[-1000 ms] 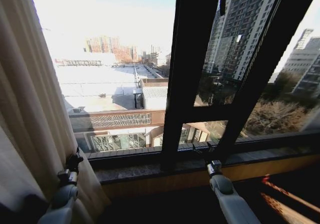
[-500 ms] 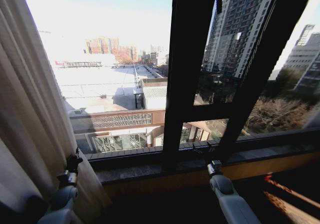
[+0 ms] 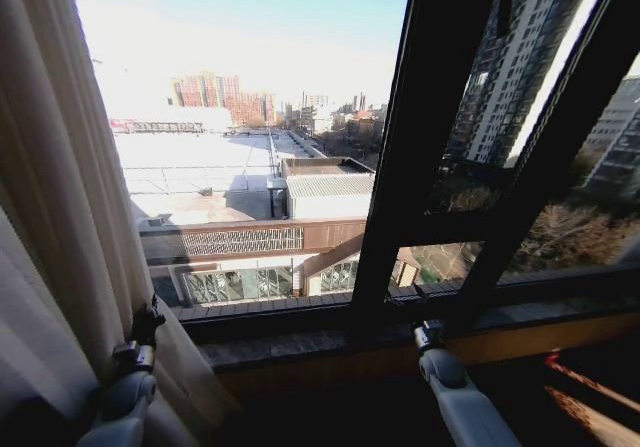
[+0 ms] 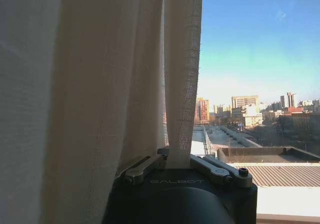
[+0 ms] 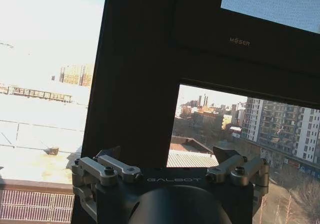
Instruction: Open the curtains by pulling them apart, changing their state from closed to fully open.
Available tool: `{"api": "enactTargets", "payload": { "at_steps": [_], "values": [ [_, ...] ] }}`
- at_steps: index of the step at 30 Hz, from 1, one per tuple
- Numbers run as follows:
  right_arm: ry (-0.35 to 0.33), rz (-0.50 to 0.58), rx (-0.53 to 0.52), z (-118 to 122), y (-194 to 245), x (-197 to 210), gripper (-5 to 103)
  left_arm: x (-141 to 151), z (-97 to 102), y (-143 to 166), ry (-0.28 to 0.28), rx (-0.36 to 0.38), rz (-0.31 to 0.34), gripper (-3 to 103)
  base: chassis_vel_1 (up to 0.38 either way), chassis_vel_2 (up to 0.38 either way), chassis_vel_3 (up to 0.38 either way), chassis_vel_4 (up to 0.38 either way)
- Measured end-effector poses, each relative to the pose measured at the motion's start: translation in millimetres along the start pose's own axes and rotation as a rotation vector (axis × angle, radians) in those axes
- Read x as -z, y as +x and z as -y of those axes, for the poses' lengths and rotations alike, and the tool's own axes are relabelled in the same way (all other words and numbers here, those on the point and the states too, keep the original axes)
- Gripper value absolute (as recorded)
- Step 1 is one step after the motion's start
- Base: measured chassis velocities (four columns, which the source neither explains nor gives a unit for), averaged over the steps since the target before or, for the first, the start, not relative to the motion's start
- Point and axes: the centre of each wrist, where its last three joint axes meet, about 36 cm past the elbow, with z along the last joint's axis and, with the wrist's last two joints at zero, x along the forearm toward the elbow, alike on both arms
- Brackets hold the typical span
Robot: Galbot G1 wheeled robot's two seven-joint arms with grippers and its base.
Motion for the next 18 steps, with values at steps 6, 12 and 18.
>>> {"api": "enactTargets", "payload": {
  "at_steps": [6, 12, 18],
  "values": [
    [0.0, 0.0, -0.001, 0.3, 0.0, 0.0, 100, -1.3, -0.3, 0.2, 0.0, 0.001, -0.003, 0, -0.024, -0.024, 0.015, 0.024],
    [0.0, 0.0, 0.0, 0.2, 0.0, 0.0, 100, -2.2, -0.7, 0.5, -0.002, 0.003, -0.002, 0, 0.012, 0.004, -0.008, -0.005],
    [0.0, 0.0, 0.0, 0.2, 0.0, 0.0, 100, -3.2, -0.1, 0.2, -0.003, 0.002, -0.004, 0, 0.082, 0.036, -0.079, -0.041]
  ]
}}
